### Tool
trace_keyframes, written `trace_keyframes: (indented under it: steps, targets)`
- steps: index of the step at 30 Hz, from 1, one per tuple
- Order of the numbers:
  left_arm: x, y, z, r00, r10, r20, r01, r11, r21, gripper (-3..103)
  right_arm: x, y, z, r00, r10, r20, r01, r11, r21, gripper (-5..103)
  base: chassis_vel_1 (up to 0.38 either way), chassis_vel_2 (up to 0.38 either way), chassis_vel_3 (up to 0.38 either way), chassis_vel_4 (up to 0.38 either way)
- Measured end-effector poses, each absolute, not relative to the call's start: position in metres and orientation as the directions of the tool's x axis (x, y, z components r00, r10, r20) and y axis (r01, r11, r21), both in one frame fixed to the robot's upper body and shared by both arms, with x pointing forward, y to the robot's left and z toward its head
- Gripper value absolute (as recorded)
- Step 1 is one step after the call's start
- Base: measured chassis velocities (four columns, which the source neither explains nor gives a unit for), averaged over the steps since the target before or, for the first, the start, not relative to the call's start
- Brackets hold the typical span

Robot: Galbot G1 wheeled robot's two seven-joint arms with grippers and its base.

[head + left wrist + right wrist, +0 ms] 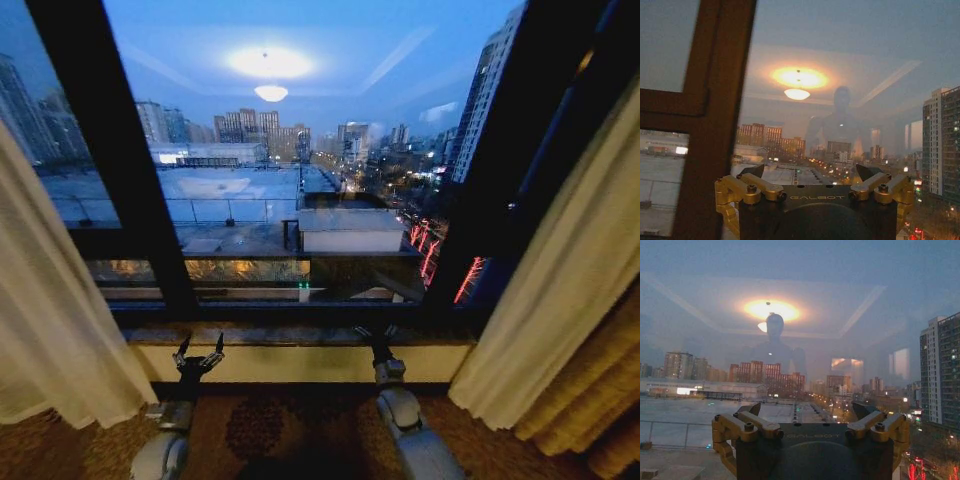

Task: Open the curtains by pulling them apart, changing their state from closed to fully open.

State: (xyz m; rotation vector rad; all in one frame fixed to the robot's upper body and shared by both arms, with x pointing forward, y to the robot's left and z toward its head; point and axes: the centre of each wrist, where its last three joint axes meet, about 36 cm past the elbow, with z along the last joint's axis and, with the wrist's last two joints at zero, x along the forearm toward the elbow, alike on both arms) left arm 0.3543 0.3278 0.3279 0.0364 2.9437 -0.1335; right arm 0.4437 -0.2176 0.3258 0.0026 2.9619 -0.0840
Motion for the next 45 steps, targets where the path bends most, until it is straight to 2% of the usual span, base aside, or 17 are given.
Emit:
trace_keyframes:
  steps: [29,45]
  targets:
    - [0.3543,0.3279,0.3279,-0.981,0.016,-0.194,0.033,0.996,-0.087,100,0.4437,-0.2176,0.3257,-0.984,-0.003,-0.178,0.007,0.998,-0.056,100,0.344,0.344,-0.345,-0.342]
    - [0.3543,0.3275,0.3278,-0.981,0.016,-0.194,0.034,0.996,-0.088,100,0.4437,-0.2182,0.3258,-0.984,-0.002,-0.178,0.008,0.998,-0.057,100,0.024,0.026,-0.029,-0.040]
